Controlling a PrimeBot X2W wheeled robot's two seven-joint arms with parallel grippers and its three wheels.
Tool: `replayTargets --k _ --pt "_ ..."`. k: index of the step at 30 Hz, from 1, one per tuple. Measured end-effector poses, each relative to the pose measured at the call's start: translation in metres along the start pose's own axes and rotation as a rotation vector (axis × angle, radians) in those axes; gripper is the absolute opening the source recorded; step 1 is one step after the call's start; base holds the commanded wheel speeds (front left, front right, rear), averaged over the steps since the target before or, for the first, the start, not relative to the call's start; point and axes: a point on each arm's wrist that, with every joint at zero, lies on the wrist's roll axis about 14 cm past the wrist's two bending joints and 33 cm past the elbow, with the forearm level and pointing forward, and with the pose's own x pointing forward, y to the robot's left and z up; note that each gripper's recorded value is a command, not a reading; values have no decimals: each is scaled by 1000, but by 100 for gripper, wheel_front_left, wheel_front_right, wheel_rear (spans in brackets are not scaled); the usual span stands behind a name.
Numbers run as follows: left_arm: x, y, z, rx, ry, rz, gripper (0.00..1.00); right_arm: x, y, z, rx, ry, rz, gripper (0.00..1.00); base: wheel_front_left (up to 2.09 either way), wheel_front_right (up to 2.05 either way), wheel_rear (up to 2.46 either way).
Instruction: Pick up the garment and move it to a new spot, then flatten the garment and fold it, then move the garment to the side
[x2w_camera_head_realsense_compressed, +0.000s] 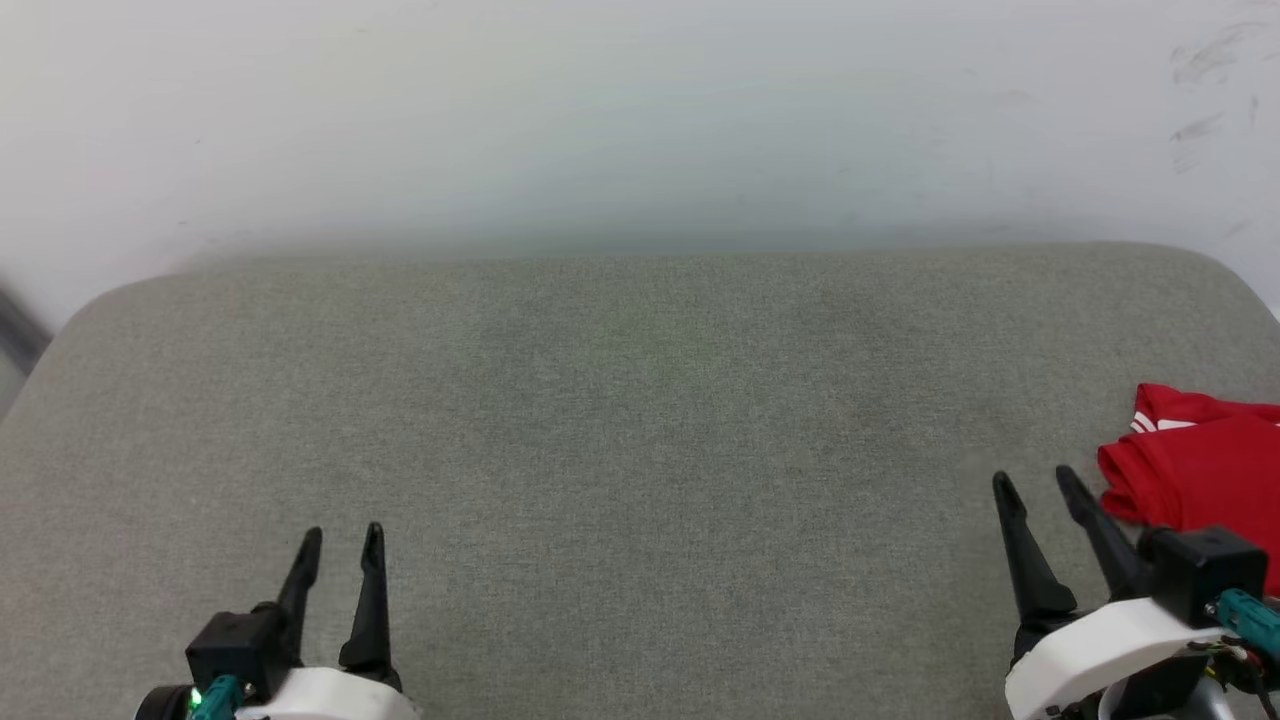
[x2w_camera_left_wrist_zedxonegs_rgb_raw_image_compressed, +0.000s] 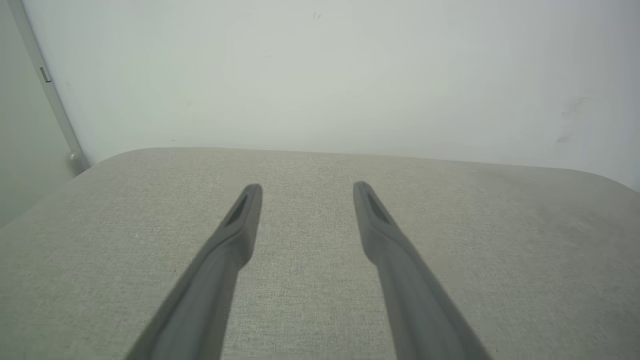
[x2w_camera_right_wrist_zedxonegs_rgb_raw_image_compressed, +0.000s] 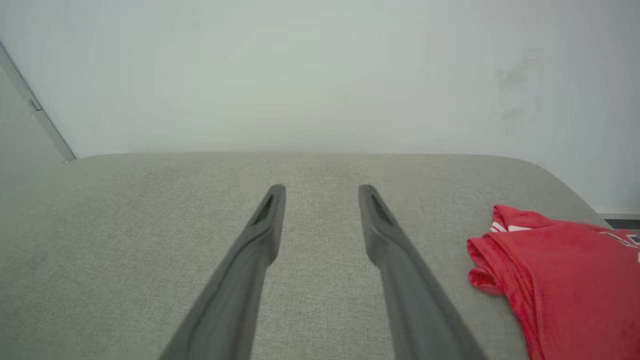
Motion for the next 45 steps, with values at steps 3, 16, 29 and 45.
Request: replayTargets --k 3,16,29,45 --pt "-6 -2 -14 -14 45 6 0 -2 -1 -12 10 38 -4 0 0 0 0" --pt "-6 7 -29 -249 125 70 0 -3 -4 -26 262 60 -12 0 0 0 0" --pt "2 10 -31 -463 150 104 0 4 -7 -27 482 47 -20 0 0 0 0" --pt "7 12 -33 -694 163 129 0 9 -12 -30 716 33 -34 0 0 0 0"
